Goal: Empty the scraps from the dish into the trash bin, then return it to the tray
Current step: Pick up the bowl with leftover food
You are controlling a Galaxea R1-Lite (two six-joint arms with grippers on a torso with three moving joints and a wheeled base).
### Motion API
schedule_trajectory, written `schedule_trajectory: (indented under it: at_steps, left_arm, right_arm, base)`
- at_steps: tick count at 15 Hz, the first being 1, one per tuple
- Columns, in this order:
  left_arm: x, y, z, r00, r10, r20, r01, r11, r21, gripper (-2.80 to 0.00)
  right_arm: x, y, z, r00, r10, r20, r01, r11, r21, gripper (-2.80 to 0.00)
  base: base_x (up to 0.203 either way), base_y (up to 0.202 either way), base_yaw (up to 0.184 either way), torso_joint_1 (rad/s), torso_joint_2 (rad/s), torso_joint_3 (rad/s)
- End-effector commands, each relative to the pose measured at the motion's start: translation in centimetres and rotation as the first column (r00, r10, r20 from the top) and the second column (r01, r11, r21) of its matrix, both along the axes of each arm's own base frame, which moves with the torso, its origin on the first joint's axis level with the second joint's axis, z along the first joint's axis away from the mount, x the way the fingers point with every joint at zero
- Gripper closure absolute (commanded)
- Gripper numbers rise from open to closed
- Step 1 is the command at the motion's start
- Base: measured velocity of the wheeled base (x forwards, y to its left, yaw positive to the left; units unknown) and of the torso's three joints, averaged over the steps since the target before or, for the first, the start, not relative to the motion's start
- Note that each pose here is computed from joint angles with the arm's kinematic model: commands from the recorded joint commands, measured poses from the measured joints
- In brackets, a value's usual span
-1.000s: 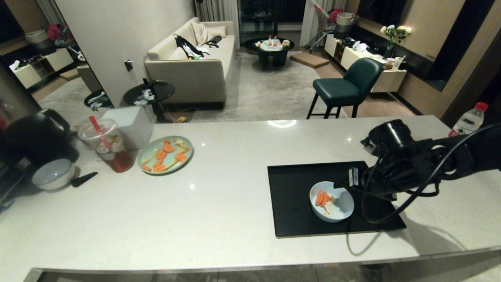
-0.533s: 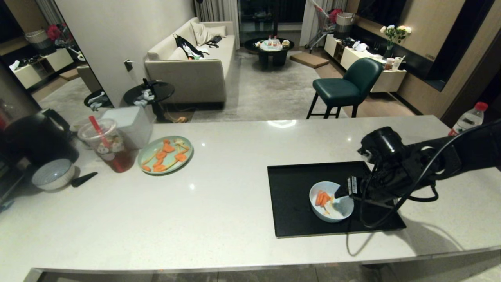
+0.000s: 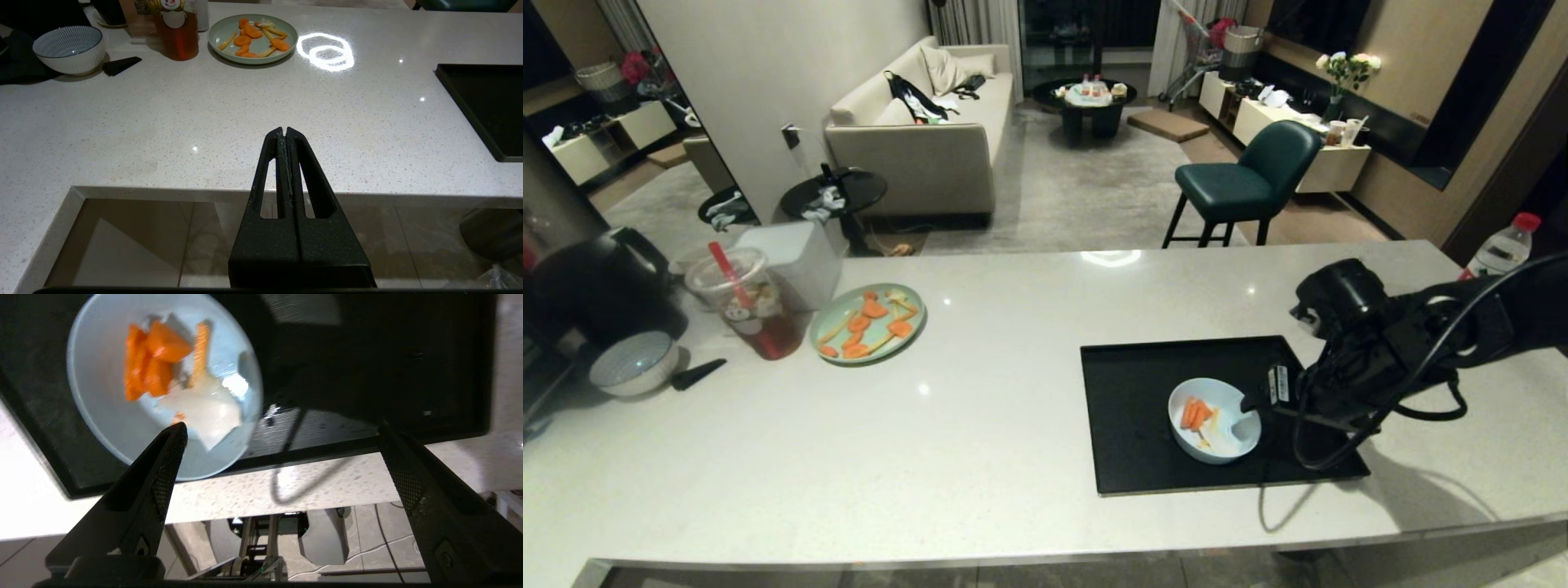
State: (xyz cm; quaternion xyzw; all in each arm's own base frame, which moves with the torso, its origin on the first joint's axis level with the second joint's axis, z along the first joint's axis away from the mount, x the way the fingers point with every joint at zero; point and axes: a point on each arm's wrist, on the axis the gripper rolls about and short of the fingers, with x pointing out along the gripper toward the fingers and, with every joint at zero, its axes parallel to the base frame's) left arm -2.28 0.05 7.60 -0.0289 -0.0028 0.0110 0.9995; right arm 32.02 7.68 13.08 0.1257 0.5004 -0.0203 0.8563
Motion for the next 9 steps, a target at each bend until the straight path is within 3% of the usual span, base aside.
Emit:
schedule_trajectory:
  at_steps: [1,9]
  left_arm:
    - [0.0,0.0,0.0,1.000,0.000,0.000,0.000,1.000,-0.001,0.00]
    - [0.0,0.0,0.0,1.000,0.001,0.000,-0.001,1.000,-0.001,0.00]
  right_arm:
    - [0.3,-0.3,-0.5,0.999,-0.032,-0.007,0.032,0.999,-0.035,-2.80]
    - [1.2,-0.1,-2.6,0.995,-0.090,-0.053,0.089,0.996,-0.027,-2.80]
  base:
    - [0.000,0.000,0.000,0.000,0.00,0.000]
    - [0.000,0.000,0.000,0.000,0.00,0.000]
